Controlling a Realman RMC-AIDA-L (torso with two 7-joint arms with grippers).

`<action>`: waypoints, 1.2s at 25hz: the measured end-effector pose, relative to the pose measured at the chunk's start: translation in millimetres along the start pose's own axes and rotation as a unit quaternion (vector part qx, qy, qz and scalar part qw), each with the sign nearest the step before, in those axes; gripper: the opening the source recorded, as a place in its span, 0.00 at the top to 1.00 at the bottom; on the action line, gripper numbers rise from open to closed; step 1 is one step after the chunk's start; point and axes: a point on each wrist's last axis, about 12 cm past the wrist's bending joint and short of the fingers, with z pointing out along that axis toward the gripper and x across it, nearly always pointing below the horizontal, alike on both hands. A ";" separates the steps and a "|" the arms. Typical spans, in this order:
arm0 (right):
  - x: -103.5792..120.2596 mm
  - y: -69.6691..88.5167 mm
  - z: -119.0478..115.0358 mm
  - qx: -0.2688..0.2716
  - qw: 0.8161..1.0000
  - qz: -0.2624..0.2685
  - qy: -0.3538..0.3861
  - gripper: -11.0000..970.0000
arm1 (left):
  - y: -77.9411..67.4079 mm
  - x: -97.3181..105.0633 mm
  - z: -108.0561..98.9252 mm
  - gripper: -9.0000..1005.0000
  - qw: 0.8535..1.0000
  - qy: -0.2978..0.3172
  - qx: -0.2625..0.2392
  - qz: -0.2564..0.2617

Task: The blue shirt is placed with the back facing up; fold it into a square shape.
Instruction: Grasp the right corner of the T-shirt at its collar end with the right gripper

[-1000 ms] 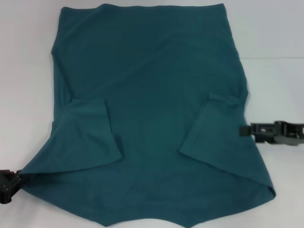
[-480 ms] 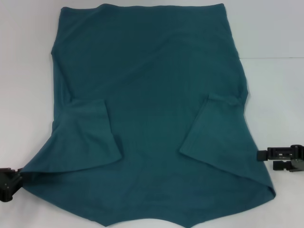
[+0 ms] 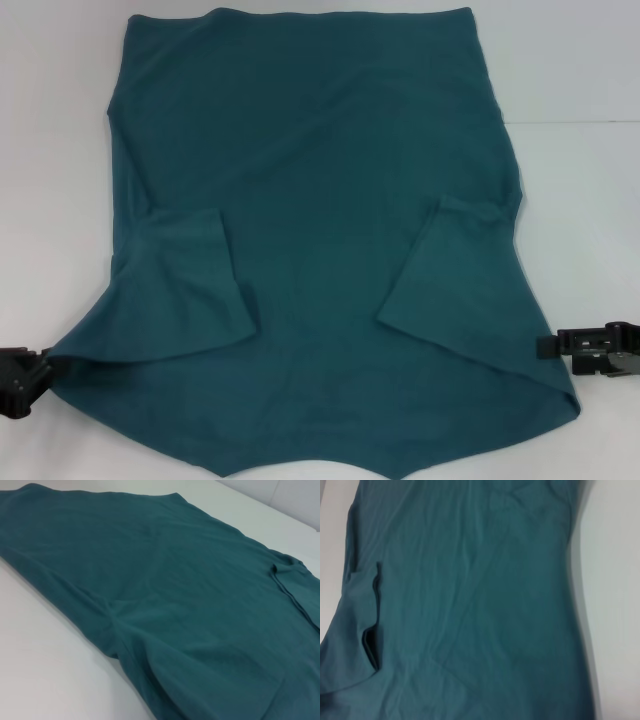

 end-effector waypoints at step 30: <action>3.3 28.7 14.6 -0.054 0.995 -0.026 0.073 0.06 | 0.8 -2.7 0.6 0.97 1.000 -0.004 -0.002 0.004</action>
